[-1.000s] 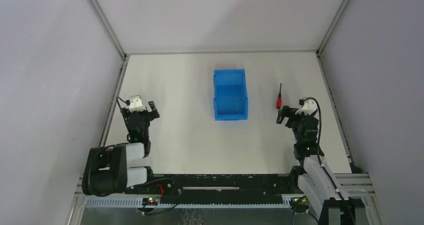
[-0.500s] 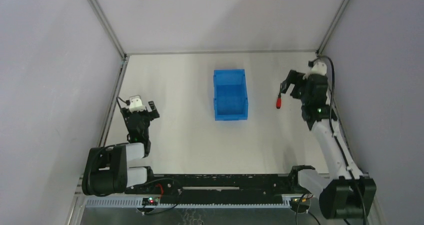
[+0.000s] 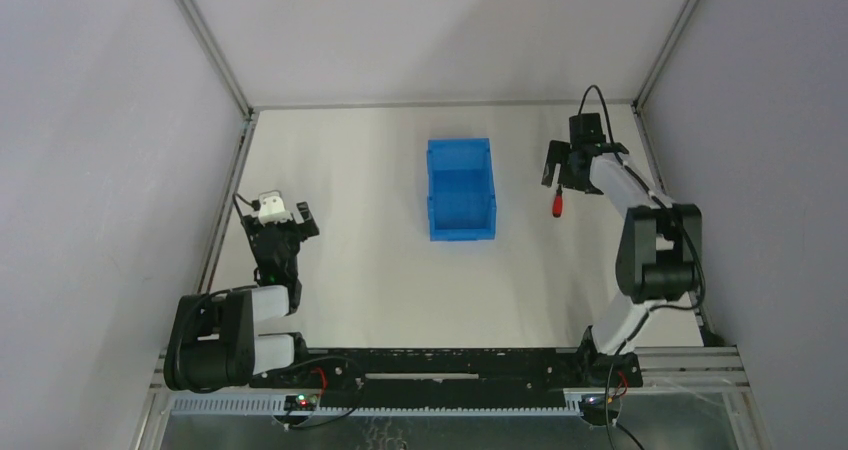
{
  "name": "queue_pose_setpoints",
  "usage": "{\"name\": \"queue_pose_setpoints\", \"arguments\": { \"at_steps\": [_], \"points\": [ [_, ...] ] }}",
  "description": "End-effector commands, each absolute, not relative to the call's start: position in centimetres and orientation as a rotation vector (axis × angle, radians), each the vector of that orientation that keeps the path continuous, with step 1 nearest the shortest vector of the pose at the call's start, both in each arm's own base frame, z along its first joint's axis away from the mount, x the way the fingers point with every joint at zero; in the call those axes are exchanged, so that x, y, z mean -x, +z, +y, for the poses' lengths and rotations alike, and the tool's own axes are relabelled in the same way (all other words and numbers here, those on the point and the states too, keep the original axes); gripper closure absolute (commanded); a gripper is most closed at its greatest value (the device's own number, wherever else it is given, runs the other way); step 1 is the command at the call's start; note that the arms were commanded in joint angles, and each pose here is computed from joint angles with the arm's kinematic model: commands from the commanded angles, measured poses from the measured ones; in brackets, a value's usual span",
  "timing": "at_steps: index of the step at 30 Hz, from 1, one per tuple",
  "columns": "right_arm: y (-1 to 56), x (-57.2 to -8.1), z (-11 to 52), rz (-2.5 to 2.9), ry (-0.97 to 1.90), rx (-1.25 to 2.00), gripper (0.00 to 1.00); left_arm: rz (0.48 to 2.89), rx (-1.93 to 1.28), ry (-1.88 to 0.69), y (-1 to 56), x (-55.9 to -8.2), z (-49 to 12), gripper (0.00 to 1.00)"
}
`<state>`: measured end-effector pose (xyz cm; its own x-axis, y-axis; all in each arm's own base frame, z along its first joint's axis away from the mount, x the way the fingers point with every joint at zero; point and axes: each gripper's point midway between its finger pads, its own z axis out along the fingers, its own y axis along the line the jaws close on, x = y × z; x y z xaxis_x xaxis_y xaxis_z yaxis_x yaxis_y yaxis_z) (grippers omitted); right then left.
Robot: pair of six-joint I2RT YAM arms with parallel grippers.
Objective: Put the screwdriver in the bin
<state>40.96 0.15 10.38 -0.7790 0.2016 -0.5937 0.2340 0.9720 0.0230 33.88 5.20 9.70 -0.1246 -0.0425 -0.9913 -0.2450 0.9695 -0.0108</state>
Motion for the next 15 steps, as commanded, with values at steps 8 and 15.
{"name": "queue_pose_setpoints", "arguments": {
  "at_steps": [8,15],
  "points": [
    [4.0,-42.5,-0.4,2.656,-0.057,-0.336,0.24,1.570,0.209,0.163,13.5,-35.4,5.1,0.00],
    [1.4,-41.6,-0.1,2.739,-0.049,-0.312,0.52,1.568,0.208,0.164,13.6,-35.4,5.1,0.00]
  ]
}}
